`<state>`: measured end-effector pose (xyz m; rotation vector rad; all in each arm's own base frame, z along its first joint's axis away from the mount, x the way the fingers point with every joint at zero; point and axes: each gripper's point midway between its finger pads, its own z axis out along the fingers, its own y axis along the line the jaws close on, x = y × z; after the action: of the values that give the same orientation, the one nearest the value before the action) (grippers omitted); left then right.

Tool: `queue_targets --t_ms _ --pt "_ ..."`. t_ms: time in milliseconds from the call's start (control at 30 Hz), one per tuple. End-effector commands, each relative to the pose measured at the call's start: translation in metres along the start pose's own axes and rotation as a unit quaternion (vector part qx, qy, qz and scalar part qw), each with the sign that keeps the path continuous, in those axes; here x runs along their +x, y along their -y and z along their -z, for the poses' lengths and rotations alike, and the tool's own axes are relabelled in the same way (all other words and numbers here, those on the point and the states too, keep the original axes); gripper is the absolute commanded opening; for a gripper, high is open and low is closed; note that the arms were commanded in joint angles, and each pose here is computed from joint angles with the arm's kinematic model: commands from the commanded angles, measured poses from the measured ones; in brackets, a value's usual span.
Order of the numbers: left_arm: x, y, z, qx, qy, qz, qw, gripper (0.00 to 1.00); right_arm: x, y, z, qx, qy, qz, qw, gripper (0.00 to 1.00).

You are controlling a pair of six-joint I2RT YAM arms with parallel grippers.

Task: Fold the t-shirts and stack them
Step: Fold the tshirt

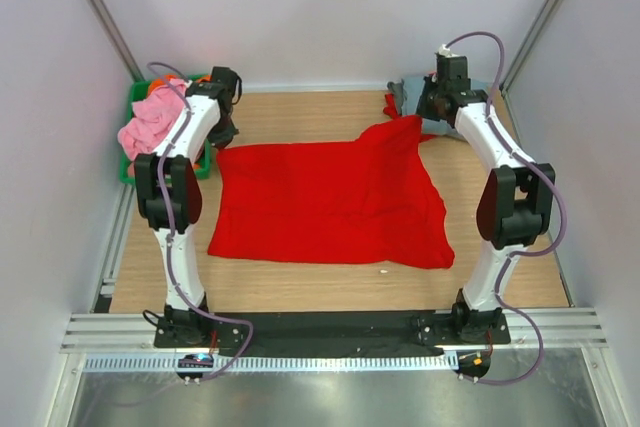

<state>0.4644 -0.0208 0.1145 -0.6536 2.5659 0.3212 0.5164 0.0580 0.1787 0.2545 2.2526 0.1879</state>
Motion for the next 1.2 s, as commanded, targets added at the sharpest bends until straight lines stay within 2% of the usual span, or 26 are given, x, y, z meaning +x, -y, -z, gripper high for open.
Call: queue_targets --t_ms 0,267,500,667,867,1167 --pt "0.001 0.002 0.012 0.017 0.002 -0.015 1.0 0.0 -0.004 -0.017 0.006 -0.035 -0.01 0.02 0.999 0.01" --pt "0.008 -0.002 0.014 0.018 -0.01 -0.042 0.999 0.0 0.019 -0.03 0.033 -0.015 -0.028 0.079 0.996 0.01" --pt "0.029 -0.02 0.021 0.018 -0.013 -0.05 0.998 0.0 0.071 -0.032 0.067 0.011 -0.035 0.118 0.992 0.02" --pt "0.05 -0.033 0.021 0.012 -0.024 -0.06 0.998 0.0 0.098 -0.007 0.081 0.052 -0.051 0.112 0.991 0.01" --pt "0.064 -0.039 0.022 0.016 -0.021 -0.074 0.997 0.0 0.103 0.026 0.112 0.124 -0.036 0.092 0.987 0.01" --pt "0.072 -0.036 0.018 0.001 -0.022 -0.097 0.995 0.0 0.128 0.034 0.129 0.118 -0.054 0.07 0.989 0.01"
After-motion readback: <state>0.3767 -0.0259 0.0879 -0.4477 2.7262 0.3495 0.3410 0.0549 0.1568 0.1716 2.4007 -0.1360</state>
